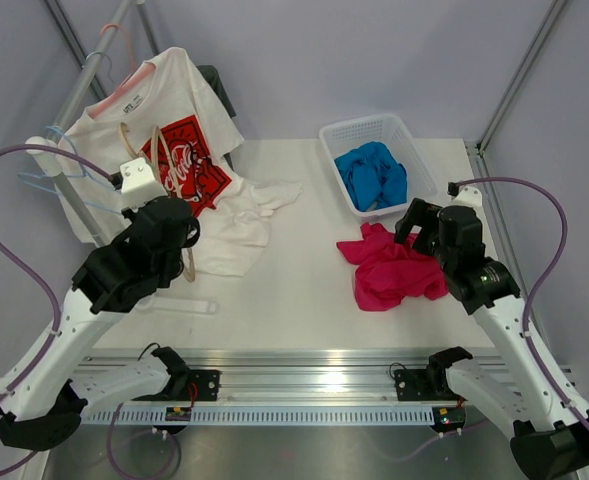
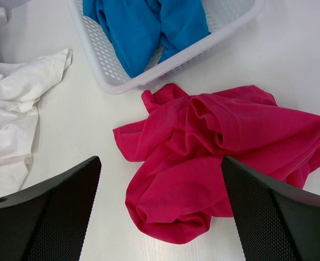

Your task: Remove the t-shirt from the hanger

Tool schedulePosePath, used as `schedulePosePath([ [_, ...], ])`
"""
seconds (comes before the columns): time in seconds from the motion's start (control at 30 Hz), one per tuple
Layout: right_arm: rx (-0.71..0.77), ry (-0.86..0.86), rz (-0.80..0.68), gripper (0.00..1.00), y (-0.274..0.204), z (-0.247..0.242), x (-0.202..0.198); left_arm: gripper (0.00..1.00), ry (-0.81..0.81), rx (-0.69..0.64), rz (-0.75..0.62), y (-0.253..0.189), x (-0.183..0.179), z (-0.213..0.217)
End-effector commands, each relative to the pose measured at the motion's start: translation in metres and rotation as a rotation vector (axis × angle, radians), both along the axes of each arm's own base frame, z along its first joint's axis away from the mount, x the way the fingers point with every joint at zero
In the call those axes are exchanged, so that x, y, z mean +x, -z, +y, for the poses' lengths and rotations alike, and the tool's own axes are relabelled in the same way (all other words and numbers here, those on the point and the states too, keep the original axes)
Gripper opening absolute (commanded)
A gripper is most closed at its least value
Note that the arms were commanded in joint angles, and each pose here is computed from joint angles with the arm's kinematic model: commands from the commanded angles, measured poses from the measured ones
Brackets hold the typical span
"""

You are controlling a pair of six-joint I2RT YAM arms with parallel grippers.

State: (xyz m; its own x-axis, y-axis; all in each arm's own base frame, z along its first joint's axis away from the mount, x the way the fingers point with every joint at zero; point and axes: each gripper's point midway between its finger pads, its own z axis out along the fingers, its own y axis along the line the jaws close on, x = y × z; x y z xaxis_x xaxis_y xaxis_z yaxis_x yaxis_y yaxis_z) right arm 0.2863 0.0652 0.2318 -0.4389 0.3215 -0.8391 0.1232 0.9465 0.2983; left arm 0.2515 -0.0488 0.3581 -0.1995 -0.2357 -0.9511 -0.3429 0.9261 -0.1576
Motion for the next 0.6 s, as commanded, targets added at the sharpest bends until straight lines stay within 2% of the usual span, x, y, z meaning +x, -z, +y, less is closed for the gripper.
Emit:
schedulePosePath([
  [0.0, -0.012, -0.004, -0.056, 1.00, -0.024, -0.004, -0.003, 0.00, -0.027, -0.093, -0.078, -0.022, -0.007, 0.008],
  [0.27, 0.000, -0.031, -0.019, 1.00, -0.022, 0.001, -0.007, 0.00, -0.010, -0.148, -0.066, -0.019, -0.038, 0.029],
  [0.37, 0.000, -0.033, -0.016, 1.00, -0.022, 0.001, -0.009, 0.00, -0.044, -0.112, -0.033, -0.016, -0.049, 0.043],
  [0.57, 0.029, -0.064, -0.018, 1.00, -0.027, 0.010, -0.006, 0.00, -0.136, -0.082, -0.031, -0.015, -0.046, 0.052],
])
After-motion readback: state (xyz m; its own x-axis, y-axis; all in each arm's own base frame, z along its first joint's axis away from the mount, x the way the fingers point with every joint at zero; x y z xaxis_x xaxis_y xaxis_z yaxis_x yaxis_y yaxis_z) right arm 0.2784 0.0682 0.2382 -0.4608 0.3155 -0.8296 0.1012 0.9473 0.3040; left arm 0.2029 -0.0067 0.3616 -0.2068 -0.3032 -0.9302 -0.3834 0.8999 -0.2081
